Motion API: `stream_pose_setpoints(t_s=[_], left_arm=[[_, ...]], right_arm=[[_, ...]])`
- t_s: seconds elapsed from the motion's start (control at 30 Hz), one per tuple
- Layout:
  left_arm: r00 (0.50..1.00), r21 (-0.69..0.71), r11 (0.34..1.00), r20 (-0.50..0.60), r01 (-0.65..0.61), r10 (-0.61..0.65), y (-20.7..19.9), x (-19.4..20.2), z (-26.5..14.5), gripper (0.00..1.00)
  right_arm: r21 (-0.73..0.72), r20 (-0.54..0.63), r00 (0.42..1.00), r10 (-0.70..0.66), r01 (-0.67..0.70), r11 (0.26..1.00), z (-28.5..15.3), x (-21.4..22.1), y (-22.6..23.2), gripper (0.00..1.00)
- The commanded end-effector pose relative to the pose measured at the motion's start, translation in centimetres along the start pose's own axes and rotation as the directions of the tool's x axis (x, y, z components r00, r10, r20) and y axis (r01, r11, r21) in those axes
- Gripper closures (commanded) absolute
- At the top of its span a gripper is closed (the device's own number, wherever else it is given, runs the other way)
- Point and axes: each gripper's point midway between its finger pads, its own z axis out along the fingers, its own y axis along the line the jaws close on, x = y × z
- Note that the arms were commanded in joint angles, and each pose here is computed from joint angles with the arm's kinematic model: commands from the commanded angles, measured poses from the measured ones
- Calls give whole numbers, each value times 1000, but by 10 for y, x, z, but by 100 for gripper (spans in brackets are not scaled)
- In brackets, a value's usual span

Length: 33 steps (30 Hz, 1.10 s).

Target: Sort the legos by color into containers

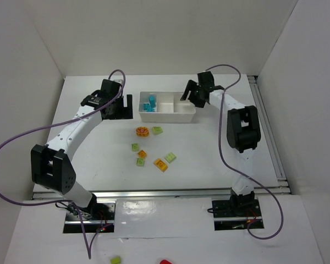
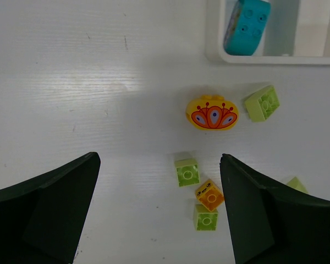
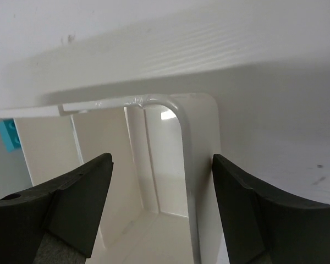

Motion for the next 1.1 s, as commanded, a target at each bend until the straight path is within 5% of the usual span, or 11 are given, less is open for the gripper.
stream_pose_setpoints(t_s=[0.0, 0.27, 0.37, 0.6, 0.83, 0.97, 1.07], left_arm=[[1000, 0, 1000, 30, 2, -2, -1, -7, -7, 0], [999, -33, 999, 30, 21, -20, 5, -3, -6, 0], [998, 6, 999, 45, 46, -46, -4, -11, -11, 0], [999, 51, 998, -10, 42, -42, -10, 7, -3, 4], [992, 85, 994, -110, 75, -66, -20, 67, 15, 8], [985, 78, 991, -143, 113, -101, -19, 82, 18, 9], [980, 46, 992, -162, 120, -111, -12, 92, 21, 9]], right_arm=[[-54, -52, 994, -97, 94, 994, 6, 17, 29, 20], [-11, -95, 978, -185, 185, 983, 1, 39, 27, 20], [24, -95, 971, -219, 222, 975, -12, 35, 22, 6], [147, 215, 933, -287, 260, 954, -127, -33, 40, 1], [179, 136, 924, -358, 333, 926, -162, 61, 14, 4], [50, 31, 890, -455, 454, 890, -160, 133, 41, 22], [-80, -59, 813, -579, 574, 815, -160, 197, 69, 20]])
